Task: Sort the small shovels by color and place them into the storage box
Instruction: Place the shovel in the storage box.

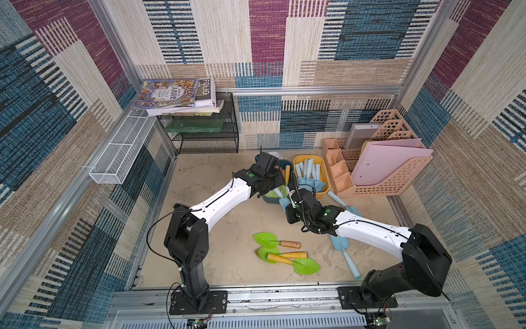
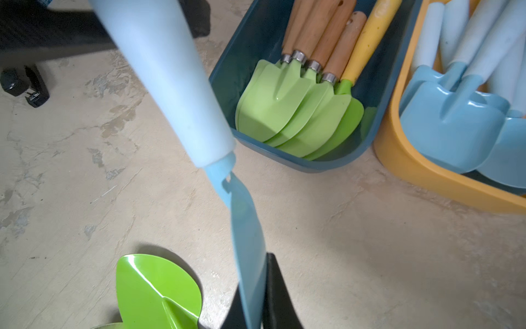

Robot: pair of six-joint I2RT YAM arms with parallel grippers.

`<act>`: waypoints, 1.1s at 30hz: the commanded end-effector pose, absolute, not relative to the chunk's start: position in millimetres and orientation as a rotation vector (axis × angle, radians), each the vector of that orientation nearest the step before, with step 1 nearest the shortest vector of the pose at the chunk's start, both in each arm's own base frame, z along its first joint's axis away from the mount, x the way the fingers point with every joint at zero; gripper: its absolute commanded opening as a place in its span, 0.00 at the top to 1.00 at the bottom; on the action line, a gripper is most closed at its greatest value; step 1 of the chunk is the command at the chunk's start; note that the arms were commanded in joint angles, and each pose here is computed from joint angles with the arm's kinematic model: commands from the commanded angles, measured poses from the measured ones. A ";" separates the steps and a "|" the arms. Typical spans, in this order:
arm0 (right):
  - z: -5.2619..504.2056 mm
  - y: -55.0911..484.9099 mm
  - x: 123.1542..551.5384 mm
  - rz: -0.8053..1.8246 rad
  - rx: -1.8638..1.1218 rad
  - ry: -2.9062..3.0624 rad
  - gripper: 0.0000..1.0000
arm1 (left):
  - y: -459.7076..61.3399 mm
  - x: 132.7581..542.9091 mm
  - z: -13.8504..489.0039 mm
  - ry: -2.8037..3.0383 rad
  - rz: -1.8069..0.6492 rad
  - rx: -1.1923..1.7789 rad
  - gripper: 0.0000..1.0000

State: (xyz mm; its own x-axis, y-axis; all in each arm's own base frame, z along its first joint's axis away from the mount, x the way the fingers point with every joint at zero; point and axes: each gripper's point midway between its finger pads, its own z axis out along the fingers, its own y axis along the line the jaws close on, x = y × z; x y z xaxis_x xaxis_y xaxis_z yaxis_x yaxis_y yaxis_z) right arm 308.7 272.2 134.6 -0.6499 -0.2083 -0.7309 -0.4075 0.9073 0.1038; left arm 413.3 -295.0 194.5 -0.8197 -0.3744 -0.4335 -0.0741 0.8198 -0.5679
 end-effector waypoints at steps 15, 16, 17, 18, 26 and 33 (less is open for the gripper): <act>144.2 163.4 401.7 0.289 -0.120 2.415 1.00 | -191.1 404.4 226.9 2.213 -0.342 -0.289 0.30; 143.5 157.1 409.6 0.297 -0.093 2.423 1.00 | -187.8 402.5 221.7 2.221 -0.325 -0.289 0.30; 141.8 150.5 416.4 0.298 -0.064 2.431 1.00 | -185.4 401.0 217.5 2.230 -0.317 -0.290 0.30; 140.3 145.8 423.1 0.312 -0.044 2.436 1.00 | -182.9 399.4 212.4 2.242 -0.308 -0.294 0.30; 129.7 138.5 452.9 0.470 0.052 2.439 1.00 | -177.0 392.1 191.1 2.300 -0.301 -0.310 0.30; 108.1 123.6 463.1 0.630 0.236 2.432 0.99 | -180.4 392.4 189.2 2.311 -0.326 -0.305 0.30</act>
